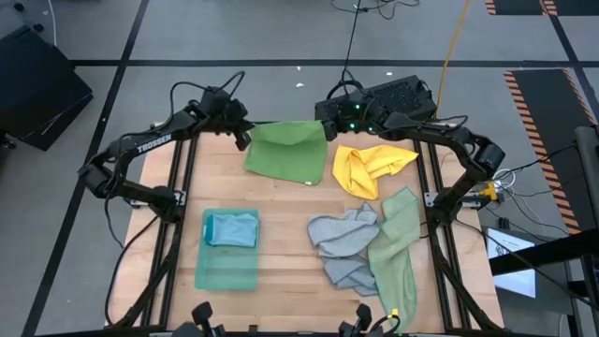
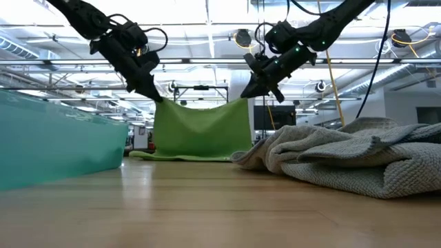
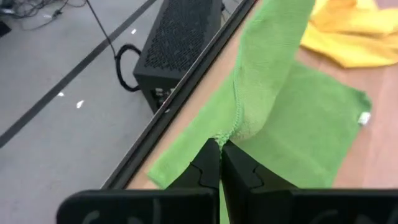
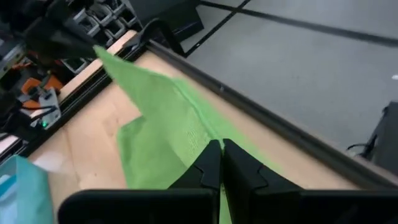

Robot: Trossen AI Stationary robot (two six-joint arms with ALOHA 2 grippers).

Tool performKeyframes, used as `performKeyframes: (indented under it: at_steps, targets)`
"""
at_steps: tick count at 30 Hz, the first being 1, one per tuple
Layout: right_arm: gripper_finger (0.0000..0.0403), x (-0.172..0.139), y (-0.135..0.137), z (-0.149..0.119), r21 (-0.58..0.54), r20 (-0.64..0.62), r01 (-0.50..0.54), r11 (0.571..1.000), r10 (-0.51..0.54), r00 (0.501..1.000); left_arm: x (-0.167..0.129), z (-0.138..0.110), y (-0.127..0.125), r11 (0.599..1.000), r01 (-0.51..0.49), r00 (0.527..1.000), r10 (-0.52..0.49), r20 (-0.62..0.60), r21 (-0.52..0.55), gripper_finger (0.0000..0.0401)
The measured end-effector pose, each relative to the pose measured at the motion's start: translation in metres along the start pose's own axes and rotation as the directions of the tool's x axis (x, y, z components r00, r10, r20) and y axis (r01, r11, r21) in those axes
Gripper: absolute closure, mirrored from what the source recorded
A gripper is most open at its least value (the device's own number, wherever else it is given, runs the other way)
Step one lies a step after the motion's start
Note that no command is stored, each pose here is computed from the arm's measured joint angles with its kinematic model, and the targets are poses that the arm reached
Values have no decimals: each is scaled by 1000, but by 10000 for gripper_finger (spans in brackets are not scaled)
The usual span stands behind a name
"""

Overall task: Fold microfiber towels
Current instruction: Fold the green microfiber cloth

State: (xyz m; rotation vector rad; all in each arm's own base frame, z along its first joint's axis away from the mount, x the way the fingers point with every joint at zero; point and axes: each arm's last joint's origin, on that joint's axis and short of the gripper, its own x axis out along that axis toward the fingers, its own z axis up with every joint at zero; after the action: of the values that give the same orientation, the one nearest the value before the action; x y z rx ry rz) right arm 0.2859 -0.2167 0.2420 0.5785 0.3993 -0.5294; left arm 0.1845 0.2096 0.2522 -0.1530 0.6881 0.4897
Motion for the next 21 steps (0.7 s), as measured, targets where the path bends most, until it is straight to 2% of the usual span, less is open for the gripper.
performKeyframes:
  at_steps: [5, 11, 13, 17, 21]
  targets:
    - [403, 5, -3, -29, 95, -53, -54, 994, 59, 997, 8, -9, 3, 1000, 14, 997, -13, -76, 3, 398]
    - [403, 9, 4, -56, 166, -27, -131, 977, 137, 990, 22, -18, 0, 998, 63, 987, -57, -152, 32, 398]
    - [403, 10, 5, -62, 183, -5, -154, 971, 157, 988, 25, -19, 2, 997, 48, 986, -38, -163, 53, 399]
    - [403, 10, 7, -72, 215, 14, -150, 965, 151, 988, 27, -12, 9, 996, -54, 993, 62, -105, 78, 398]
    - [403, 9, 6, -68, 221, 63, -152, 963, 141, 988, 23, -4, 21, 992, -119, 993, 119, 2, 35, 399]
